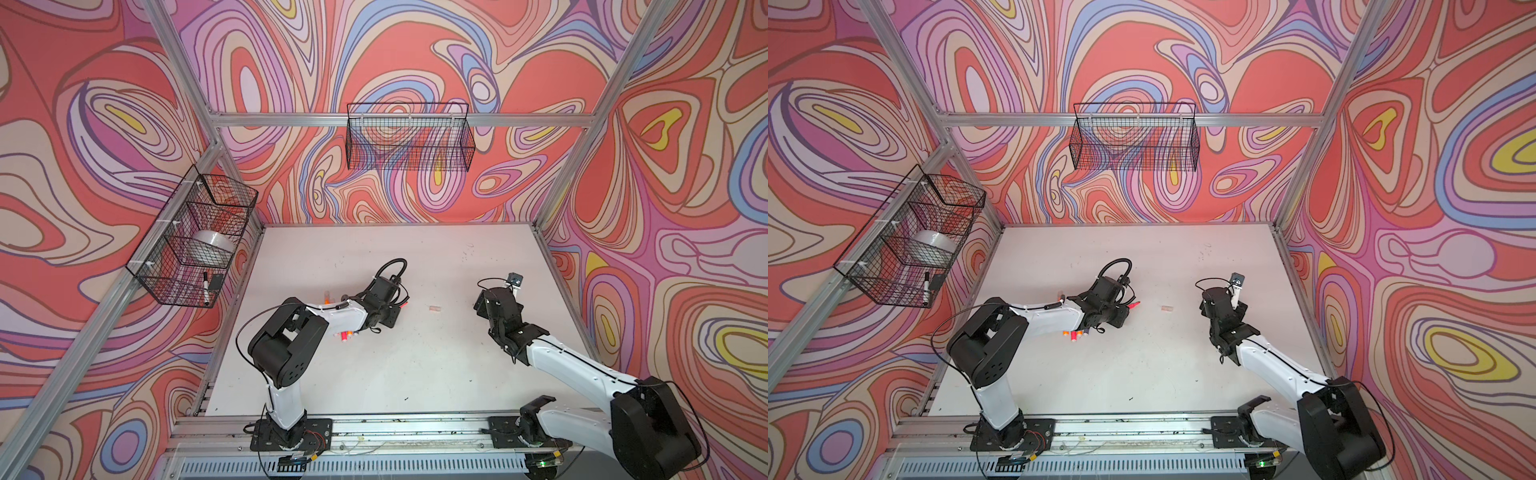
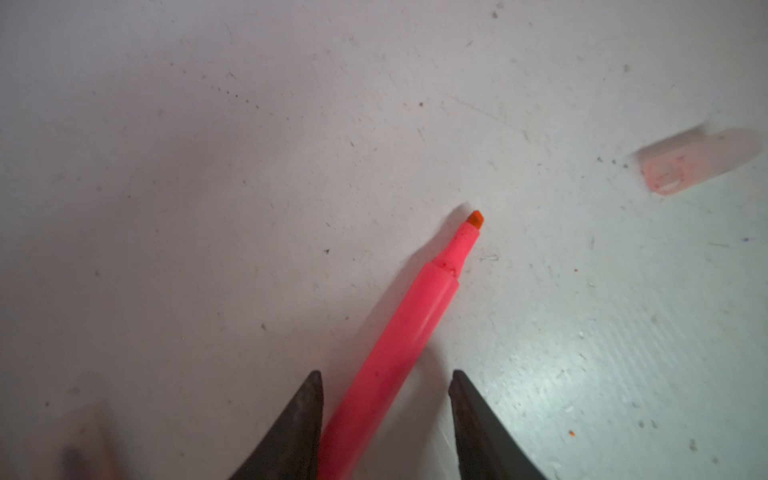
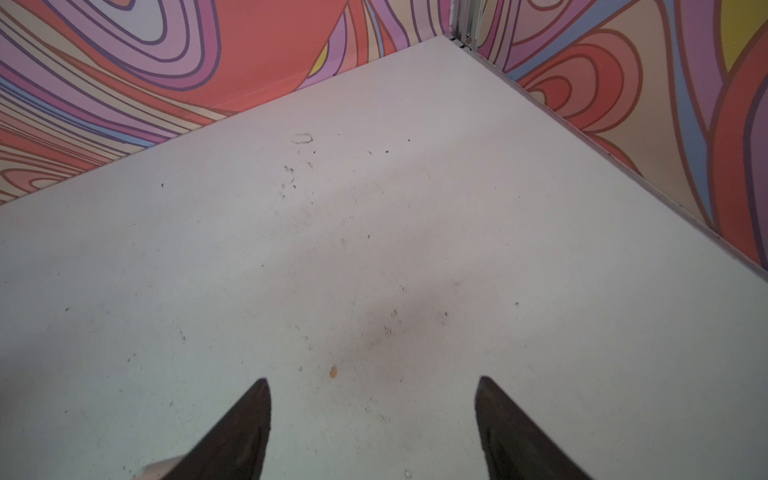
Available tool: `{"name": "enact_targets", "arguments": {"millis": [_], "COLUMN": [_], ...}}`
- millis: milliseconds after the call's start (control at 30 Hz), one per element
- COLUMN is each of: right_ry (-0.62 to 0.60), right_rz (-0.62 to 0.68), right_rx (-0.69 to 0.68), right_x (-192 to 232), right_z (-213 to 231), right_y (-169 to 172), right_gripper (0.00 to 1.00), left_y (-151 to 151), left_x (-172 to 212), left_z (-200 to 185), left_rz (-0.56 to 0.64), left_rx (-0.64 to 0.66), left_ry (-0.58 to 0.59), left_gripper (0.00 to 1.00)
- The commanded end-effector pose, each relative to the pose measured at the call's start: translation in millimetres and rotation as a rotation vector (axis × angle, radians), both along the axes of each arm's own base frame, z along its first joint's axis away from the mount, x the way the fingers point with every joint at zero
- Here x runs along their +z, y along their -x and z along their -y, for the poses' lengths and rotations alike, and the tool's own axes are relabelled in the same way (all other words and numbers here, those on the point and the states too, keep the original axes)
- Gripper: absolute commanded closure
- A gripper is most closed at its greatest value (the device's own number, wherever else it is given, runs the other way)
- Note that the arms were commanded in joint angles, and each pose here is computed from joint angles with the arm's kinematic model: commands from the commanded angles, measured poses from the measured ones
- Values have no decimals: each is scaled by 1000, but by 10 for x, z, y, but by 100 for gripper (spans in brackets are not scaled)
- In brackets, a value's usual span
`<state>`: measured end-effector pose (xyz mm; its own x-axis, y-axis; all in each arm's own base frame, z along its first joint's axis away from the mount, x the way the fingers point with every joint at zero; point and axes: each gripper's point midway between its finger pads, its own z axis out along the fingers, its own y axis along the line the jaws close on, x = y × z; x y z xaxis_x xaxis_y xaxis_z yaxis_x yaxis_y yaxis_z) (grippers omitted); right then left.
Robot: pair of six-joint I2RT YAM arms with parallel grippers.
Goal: Insert the pens into the pen caps
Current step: 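Move the left gripper over the uncapped pink highlighter and grasp it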
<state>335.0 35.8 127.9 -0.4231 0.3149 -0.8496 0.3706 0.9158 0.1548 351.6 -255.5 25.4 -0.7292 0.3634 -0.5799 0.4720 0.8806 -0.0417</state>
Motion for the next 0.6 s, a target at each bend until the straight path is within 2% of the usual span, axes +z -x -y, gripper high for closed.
{"name": "enact_targets", "arguments": {"millis": [0, 233, 467, 567], "right_ry": [-5, -4, -6, -7], "right_rz": [11, 12, 15, 15], "right_rx": [4, 5, 5, 2], "right_x": [59, 58, 65, 61], "right_z": [-12, -11, -9, -2], "right_y": [-39, -35, -31, -25], "right_gripper": [21, 21, 21, 21], "left_y": [38, 81, 99, 116], "left_x": [-68, -98, -149, -153], "left_z": [2, -35, -71, -74], "left_rz": [-52, -64, -81, -87], "left_rx": [-5, 0, 9, 7], "left_ry": [-4, -12, -34, -33], "left_gripper": [58, 68, 70, 74]}}
